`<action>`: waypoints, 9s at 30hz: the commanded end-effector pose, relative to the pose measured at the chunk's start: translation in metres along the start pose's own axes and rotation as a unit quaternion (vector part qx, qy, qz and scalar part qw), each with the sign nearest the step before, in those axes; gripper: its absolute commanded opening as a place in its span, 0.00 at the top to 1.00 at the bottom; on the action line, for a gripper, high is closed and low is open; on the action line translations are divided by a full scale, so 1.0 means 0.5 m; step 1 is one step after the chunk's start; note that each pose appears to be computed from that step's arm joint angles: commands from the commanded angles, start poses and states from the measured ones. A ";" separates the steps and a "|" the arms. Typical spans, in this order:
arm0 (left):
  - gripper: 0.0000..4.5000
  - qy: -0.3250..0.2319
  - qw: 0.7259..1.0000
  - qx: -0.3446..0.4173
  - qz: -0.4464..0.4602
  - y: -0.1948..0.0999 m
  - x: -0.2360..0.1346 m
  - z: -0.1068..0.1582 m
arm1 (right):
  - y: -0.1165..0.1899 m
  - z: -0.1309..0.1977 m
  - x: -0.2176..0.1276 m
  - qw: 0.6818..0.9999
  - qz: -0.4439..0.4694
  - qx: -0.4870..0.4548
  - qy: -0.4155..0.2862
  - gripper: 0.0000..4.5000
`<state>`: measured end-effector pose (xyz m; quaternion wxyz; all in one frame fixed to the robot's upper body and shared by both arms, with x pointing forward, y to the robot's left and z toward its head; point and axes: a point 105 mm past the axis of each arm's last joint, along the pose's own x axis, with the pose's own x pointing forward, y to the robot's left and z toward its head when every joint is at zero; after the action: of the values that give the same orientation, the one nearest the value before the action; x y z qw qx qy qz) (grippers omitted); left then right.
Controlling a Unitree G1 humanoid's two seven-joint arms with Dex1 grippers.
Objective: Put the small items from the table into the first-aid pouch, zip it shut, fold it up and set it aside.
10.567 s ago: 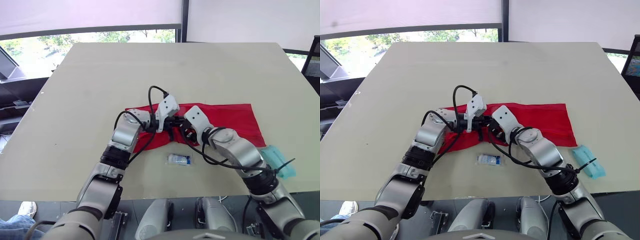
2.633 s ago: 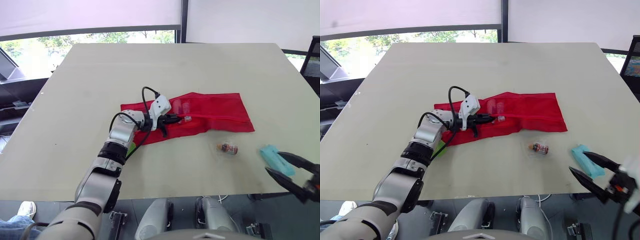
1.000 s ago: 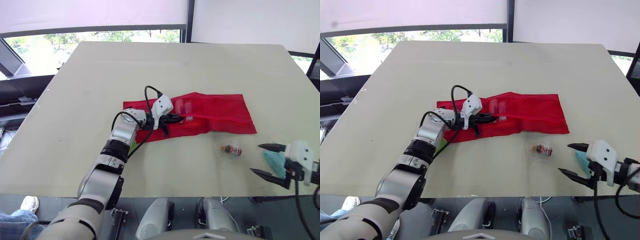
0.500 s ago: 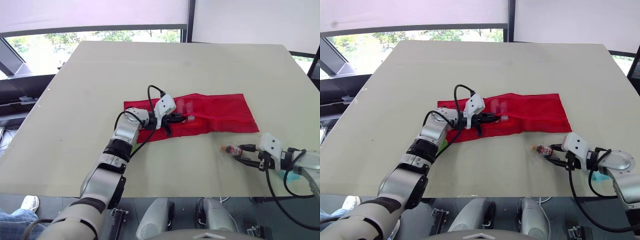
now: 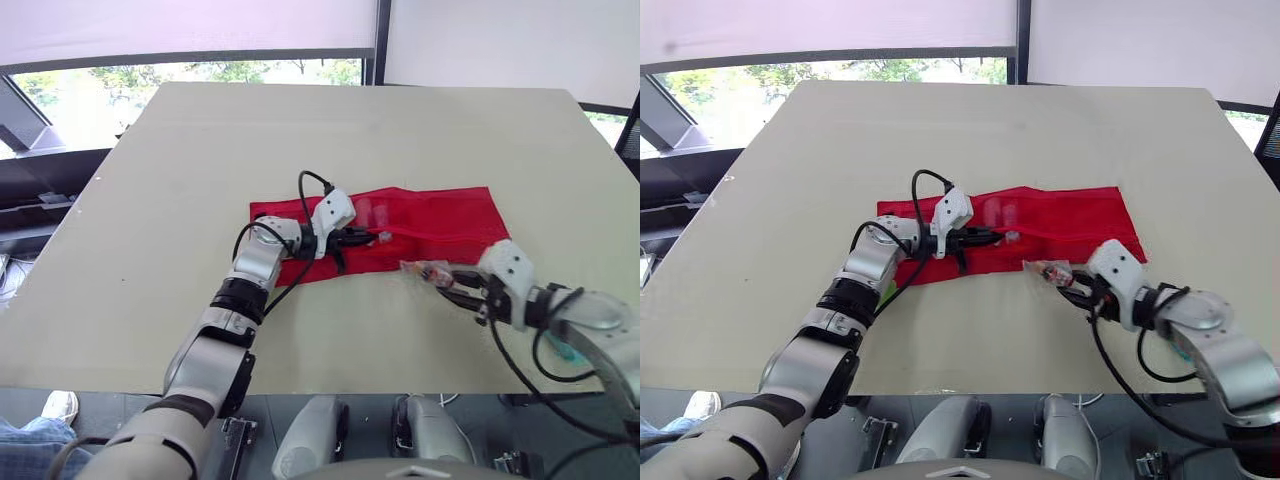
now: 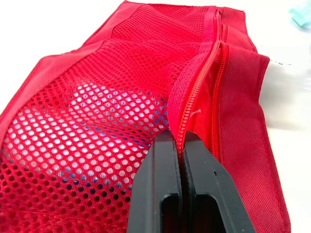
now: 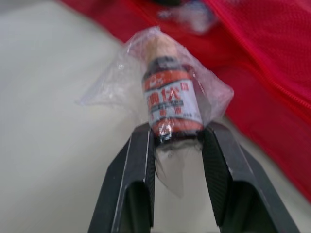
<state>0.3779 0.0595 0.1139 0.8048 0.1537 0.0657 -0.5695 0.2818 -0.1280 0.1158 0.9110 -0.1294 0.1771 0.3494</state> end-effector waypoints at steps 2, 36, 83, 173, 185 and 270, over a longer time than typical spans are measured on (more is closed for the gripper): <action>1.00 -0.021 0.999 0.023 -0.012 -0.010 0.013 0.036 | 0.012 0.019 0.030 0.998 -0.044 0.036 0.019 0.81; 1.00 -0.026 0.997 0.033 -0.060 -0.069 0.036 0.033 | -0.027 0.118 0.150 0.954 -0.203 0.209 -0.076 0.81; 1.00 -0.059 0.992 0.059 -0.097 -0.025 -0.004 0.039 | 0.001 0.090 0.139 0.993 -0.069 -0.039 -0.082 0.99; 0.00 0.033 0.976 0.179 -0.123 -0.091 0.197 0.119 | -0.013 -0.026 -0.331 0.977 -0.091 -0.050 -0.188 0.00; 0.35 0.052 0.982 0.159 -0.088 -0.092 0.235 0.101 | -0.007 -0.042 -0.340 0.976 -0.106 -0.041 -0.185 0.00; 1.00 -0.043 0.994 0.029 -0.096 -0.099 0.130 0.144 | -0.030 -0.038 -0.112 0.997 -0.067 0.028 0.017 0.92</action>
<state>0.3532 -0.0287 0.1398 0.7514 0.1420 0.0591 -0.6417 0.2435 -0.1751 0.1255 0.9283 -0.1141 0.1858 0.3012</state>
